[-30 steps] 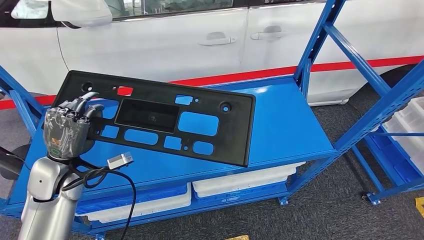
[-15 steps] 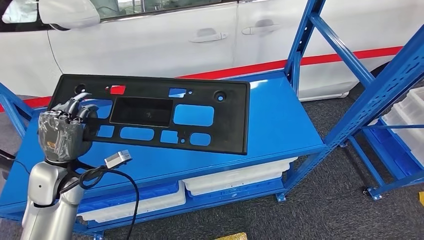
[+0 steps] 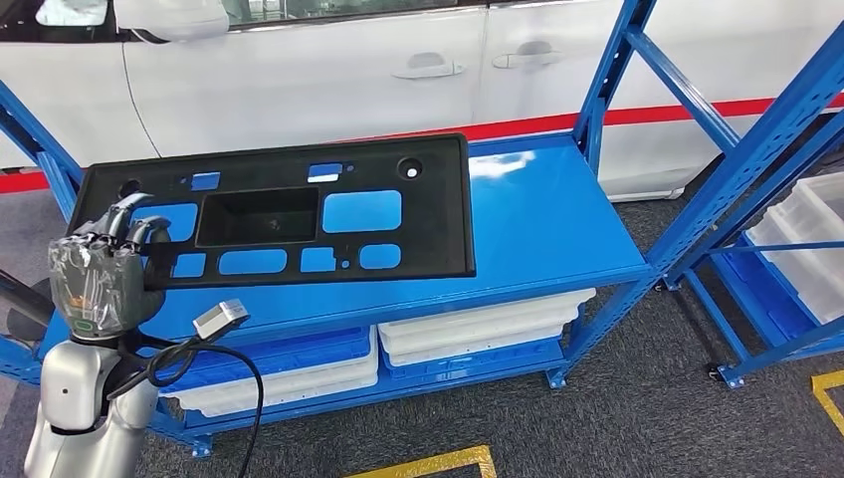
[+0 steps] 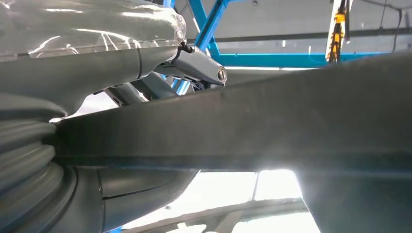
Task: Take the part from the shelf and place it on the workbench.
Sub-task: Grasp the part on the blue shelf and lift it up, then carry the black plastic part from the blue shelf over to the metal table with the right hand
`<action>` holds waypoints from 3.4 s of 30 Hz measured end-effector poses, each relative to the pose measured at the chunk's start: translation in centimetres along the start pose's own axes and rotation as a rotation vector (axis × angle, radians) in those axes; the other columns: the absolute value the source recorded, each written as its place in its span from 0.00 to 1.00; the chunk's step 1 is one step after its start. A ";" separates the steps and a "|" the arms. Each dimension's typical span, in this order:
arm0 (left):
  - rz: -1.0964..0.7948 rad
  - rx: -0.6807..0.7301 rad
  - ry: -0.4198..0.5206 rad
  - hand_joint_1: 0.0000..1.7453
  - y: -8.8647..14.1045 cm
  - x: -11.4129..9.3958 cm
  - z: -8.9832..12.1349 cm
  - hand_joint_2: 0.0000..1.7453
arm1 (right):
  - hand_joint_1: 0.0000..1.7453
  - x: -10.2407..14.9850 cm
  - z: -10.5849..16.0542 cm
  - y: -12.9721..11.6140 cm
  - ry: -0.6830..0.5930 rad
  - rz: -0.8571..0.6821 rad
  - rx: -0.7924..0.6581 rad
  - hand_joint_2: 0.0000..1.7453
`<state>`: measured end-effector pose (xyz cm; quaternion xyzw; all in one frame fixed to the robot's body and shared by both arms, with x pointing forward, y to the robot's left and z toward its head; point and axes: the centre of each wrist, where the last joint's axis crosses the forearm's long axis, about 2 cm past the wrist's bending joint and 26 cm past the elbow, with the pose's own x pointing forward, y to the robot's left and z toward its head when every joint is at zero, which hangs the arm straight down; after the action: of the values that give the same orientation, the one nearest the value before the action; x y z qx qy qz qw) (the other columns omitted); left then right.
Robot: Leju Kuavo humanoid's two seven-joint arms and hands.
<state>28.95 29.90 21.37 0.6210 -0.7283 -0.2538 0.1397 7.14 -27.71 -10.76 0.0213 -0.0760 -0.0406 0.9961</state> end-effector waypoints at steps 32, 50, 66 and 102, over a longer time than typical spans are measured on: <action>-0.047 -0.069 -0.021 1.00 0.9 -0.5 2.2 1.00 | 0.00 -0.4 0.0 1.7 -0.002 -0.016 0.040 0.00; -0.018 -0.073 -0.084 1.00 -0.1 -1.7 1.4 1.00 | 0.00 0.6 0.0 1.8 -0.043 -0.064 0.078 0.00; -0.012 -0.074 -0.081 1.00 -0.8 -2.0 1.1 1.00 | 0.00 0.7 0.0 1.7 -0.055 -0.104 0.088 0.00; 0.032 -0.158 0.049 1.00 -3.0 -1.6 2.0 1.00 | 0.00 0.5 0.0 1.4 -0.068 -0.106 0.094 0.00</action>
<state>30.68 31.51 18.26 0.6025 -0.7121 -0.2929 0.2101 7.73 -26.34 -10.59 0.0709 -0.1105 -0.0902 0.9872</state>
